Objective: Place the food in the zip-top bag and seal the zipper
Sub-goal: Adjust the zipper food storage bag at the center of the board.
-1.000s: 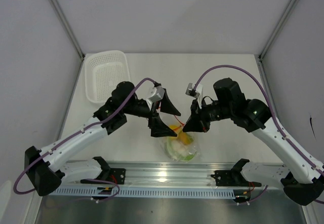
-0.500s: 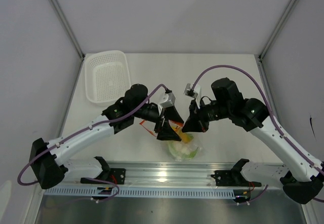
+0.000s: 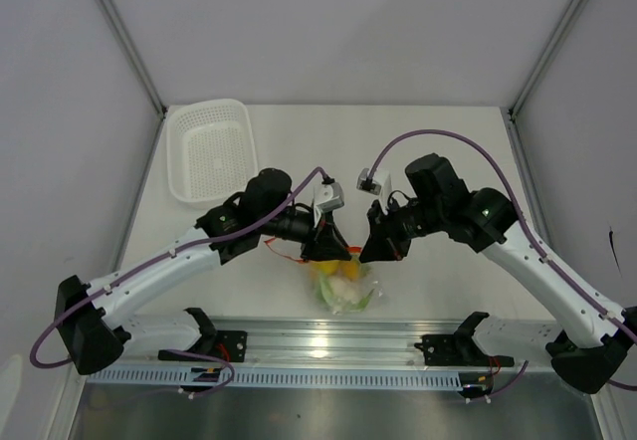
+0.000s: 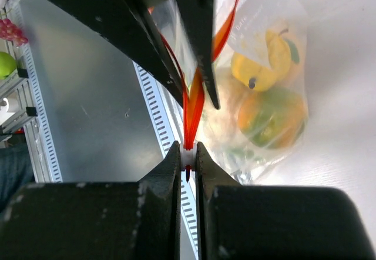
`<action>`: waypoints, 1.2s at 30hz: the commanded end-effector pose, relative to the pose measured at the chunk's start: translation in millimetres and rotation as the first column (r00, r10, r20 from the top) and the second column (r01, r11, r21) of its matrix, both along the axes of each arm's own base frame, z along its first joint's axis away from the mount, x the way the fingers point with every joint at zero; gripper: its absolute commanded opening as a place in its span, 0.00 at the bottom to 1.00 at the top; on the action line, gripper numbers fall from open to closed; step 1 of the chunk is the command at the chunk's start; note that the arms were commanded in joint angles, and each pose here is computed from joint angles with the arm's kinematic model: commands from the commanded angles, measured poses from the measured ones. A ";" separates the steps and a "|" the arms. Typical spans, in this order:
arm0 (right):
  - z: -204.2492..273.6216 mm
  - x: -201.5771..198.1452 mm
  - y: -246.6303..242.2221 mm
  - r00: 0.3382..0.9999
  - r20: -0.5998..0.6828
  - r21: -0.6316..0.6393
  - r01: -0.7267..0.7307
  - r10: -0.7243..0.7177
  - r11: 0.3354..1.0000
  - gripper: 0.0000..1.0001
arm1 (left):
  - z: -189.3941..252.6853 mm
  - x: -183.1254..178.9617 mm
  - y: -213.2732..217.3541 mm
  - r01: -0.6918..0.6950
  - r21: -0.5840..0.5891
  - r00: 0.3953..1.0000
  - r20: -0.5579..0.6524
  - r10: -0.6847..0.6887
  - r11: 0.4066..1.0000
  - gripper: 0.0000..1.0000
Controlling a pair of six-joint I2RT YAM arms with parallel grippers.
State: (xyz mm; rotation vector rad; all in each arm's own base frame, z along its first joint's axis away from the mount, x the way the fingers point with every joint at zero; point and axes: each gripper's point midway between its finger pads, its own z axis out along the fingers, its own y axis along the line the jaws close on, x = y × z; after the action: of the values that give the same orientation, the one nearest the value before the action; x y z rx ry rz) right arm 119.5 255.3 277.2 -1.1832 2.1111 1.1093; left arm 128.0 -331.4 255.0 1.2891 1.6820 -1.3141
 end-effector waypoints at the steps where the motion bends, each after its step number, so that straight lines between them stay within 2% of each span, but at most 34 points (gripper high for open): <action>1: 7.3 0.0 1.3 1.000 0.012 0.004 -0.012 0.012 1.000 0.00 | 18.1 1.1 4.8 -0.023 -0.021 0.998 0.055 0.024 1.000 0.18; 3: 6.9 -0.1 3.9 1.000 -0.002 0.008 -0.016 0.016 1.000 0.00 | 18.3 -2.1 4.2 -0.007 -0.020 0.999 0.038 0.008 1.000 0.03; 4: 5.8 0.5 5.4 1.000 -0.009 0.005 -0.018 0.018 1.000 0.00 | 17.7 -4.0 4.0 0.003 -0.020 1.000 0.030 -0.003 1.000 0.01; 6: 6.6 2.2 6.8 1.000 -0.013 0.007 -0.012 0.012 1.000 0.00 | 17.5 -7.7 3.6 0.023 -0.023 1.000 0.016 -0.023 0.999 0.01; 8: 8.3 2.3 8.8 1.000 -0.015 0.017 -0.016 0.017 1.000 0.00 | 18.7 -10.0 3.5 0.038 -0.030 0.999 0.017 -0.038 0.999 0.07; 9: 8.6 1.7 9.5 1.000 -0.020 0.020 -0.020 0.020 1.000 0.00 | 19.3 -9.9 3.3 0.038 -0.033 0.999 0.020 -0.038 0.999 0.42; 10: 10.7 0.3 10.3 0.999 -0.020 0.029 -0.028 0.028 0.999 0.00 | 21.5 -8.1 4.0 0.024 -0.038 0.999 0.031 -0.023 0.999 0.63; 11: 10.6 -1.2 10.0 0.999 -0.026 0.030 -0.032 0.033 0.999 0.00 | 22.6 -6.5 4.3 0.014 -0.041 0.999 0.039 -0.013 0.999 0.95; 12: 10.9 -1.7 10.1 0.999 -0.028 0.031 -0.034 0.035 0.999 0.00 | 26.3 -7.0 4.6 0.016 -0.053 0.999 0.049 -0.014 0.998 1.00; 19: 13.3 -11.3 9.2 0.997 -0.045 0.053 -0.067 0.070 0.996 0.00 | 56.1 -19.0 -2.0 0.133 -0.147 0.988 0.103 -0.119 0.980 1.00; 25: 18.3 -13.2 8.0 0.997 -0.034 0.064 -0.071 0.073 0.995 0.00 | 35.7 -13.9 -13.9 0.167 -0.075 0.986 0.016 -0.167 0.983 1.00; 30: 17.3 -14.9 7.5 0.996 -0.039 0.063 -0.079 0.081 0.995 0.00 | 35.6 -3.4 -14.0 0.096 -0.101 0.994 0.061 -0.090 0.990 0.99; 34: 18.1 -12.2 8.2 0.997 -0.027 0.065 -0.070 0.072 0.995 0.00 | 27.9 -7.9 -15.4 0.138 -0.060 0.990 0.013 -0.138 0.989 0.99; 36: 18.6 -9.8 7.8 0.998 -0.017 0.061 -0.059 0.060 0.996 0.00 | 22.7 -9.7 -15.2 0.150 -0.049 0.989 -0.003 -0.150 0.987 0.92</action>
State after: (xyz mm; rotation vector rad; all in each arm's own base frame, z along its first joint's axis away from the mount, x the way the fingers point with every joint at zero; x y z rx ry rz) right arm 111.0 261.3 271.4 -1.2151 2.1538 1.1963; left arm 122.1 -344.6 271.5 1.3597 1.6199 -1.4188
